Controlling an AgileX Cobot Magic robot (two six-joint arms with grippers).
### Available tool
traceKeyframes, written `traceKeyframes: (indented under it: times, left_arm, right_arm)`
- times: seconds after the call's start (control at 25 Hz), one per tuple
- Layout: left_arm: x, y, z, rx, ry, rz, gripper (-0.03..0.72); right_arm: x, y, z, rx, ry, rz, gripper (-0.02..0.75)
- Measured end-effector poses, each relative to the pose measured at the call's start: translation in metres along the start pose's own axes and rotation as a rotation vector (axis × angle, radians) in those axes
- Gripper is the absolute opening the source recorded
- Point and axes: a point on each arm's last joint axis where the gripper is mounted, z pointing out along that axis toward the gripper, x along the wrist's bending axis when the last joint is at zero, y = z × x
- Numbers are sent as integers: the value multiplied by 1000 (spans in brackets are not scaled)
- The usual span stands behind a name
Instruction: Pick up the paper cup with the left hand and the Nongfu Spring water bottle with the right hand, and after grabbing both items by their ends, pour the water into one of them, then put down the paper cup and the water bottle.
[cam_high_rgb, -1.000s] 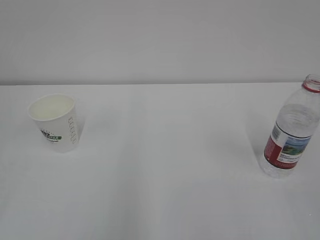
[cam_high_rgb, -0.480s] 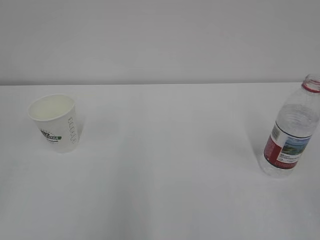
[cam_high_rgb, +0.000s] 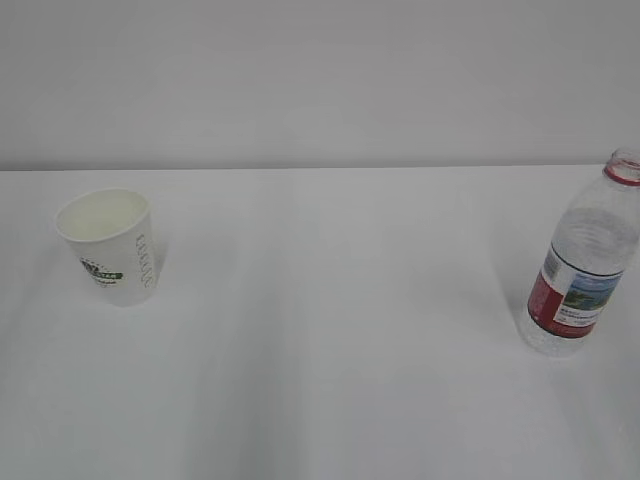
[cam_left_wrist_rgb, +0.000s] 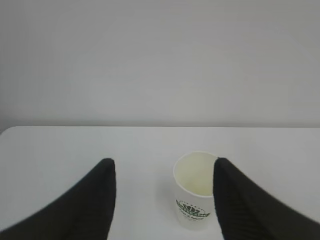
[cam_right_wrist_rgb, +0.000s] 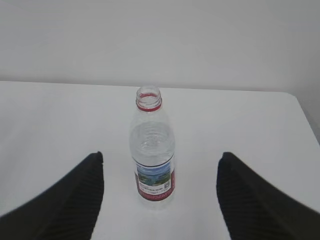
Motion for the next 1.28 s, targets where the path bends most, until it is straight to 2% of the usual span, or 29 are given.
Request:
traceKeyframes:
  times: [0.36,0.64,0.68,1.04,1.28]
  left_arm:
    - [1,3,29,-19,11,13,451]
    - [3,-2,48,22,17,14,451]
    - [3,-4,51,32,18,14,472]
    - [4,-10,72,60,24,13,454]
    - [6,-18,94,82,31,13,453]
  right_arm:
    - [-1,20,39,-46,-3,1,535]
    - [-1,23,62,-25,-3,1,535]
    - [-1,24,65,-28,-3,1,535]
    - [-1,31,85,-109,-6,3,535]
    - [-2,22,105,-128,-8,2,535]
